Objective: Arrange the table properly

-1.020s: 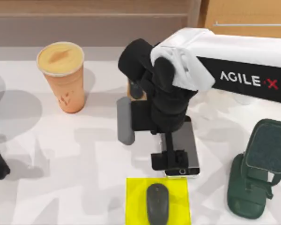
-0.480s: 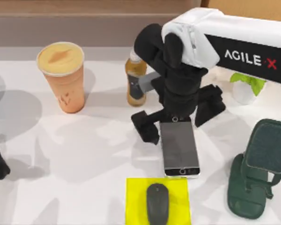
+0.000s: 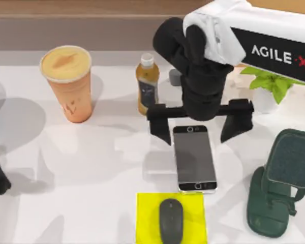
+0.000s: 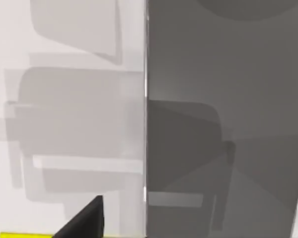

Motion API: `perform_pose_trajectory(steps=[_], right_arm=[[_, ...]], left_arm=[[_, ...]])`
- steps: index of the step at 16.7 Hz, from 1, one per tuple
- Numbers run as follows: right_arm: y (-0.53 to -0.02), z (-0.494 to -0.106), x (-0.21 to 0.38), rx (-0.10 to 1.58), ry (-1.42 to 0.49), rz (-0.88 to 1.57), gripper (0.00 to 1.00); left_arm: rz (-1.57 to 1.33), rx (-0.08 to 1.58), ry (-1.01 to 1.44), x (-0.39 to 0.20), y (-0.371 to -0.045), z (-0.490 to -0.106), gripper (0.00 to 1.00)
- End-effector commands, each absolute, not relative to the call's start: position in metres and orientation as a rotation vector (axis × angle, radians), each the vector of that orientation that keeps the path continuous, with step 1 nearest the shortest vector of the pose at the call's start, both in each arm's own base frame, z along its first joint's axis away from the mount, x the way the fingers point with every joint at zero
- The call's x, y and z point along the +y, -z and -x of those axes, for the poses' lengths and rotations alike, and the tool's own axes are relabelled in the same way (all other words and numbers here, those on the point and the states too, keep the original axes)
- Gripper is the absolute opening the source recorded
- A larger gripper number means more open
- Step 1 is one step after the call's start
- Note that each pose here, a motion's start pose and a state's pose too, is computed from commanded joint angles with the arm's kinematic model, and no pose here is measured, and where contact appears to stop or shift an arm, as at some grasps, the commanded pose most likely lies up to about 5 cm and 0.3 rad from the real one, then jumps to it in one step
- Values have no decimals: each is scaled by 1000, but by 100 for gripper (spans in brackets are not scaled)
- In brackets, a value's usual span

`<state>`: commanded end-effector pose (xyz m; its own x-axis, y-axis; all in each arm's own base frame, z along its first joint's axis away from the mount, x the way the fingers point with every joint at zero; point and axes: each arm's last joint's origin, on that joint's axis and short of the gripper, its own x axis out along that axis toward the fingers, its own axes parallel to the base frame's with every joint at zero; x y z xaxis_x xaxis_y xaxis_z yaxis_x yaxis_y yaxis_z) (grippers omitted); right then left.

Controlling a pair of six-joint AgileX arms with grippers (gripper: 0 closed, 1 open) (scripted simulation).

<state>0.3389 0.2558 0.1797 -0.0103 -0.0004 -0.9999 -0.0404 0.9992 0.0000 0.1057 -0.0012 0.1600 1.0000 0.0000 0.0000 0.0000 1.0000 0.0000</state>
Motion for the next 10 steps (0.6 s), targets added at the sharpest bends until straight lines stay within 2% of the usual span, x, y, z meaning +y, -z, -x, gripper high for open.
perform_pose_trajectory(steps=[6, 10], right_arm=[[-174, -338, 257, 1582, -33, 36, 100], [-145, -340, 257, 1581, -31, 32, 100]], left_arm=[[0, 0, 0, -1, -160, -106, 100], [0, 0, 0, -1, -160, -106, 100]])
